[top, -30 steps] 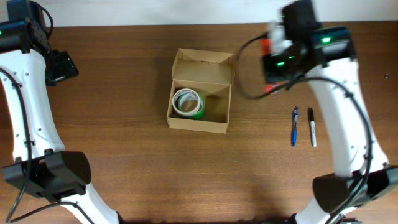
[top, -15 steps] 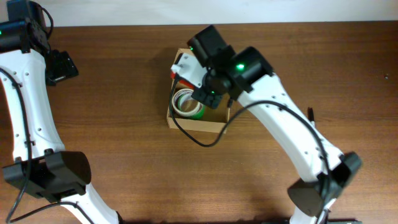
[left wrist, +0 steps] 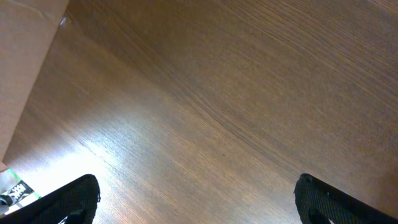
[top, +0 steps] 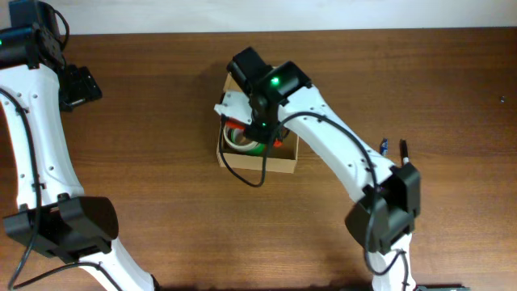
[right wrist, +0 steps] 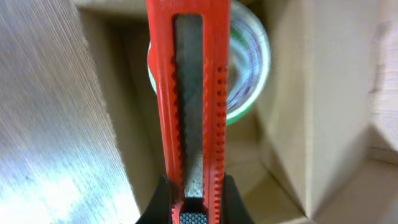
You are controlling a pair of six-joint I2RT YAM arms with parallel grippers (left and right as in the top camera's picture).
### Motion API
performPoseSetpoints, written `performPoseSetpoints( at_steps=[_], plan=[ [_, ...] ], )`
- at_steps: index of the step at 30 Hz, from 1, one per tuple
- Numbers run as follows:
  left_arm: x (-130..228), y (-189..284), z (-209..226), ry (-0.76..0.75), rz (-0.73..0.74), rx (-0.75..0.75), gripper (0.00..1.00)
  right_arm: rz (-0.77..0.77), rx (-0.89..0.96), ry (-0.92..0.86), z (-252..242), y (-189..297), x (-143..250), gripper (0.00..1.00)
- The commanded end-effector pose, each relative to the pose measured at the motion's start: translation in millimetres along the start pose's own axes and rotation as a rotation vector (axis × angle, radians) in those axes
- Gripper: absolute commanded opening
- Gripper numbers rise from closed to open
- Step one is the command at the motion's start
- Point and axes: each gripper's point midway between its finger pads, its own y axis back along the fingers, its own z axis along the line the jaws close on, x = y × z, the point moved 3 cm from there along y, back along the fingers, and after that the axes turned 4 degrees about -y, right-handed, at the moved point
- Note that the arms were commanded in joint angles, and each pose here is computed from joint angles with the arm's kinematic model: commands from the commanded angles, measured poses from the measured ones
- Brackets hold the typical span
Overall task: Pack container
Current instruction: 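Lower the box cutter into the box beside the tapes and release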
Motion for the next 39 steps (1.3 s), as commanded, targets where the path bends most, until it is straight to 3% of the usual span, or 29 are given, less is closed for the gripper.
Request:
performPoseSetpoints(
  at_steps=[1, 39],
  plan=[
    [0.4, -3.1, 1.6, 0.002, 0.008, -0.003, 1.00, 0.067, -0.005, 0.039, -1.8, -20.5, 4.3, 0.04],
    [0.4, -3.1, 1.6, 0.002, 0.008, -0.003, 1.00, 0.097, -0.159, 0.034, 20.0, -52.8, 6.4, 0.04]
  ],
)
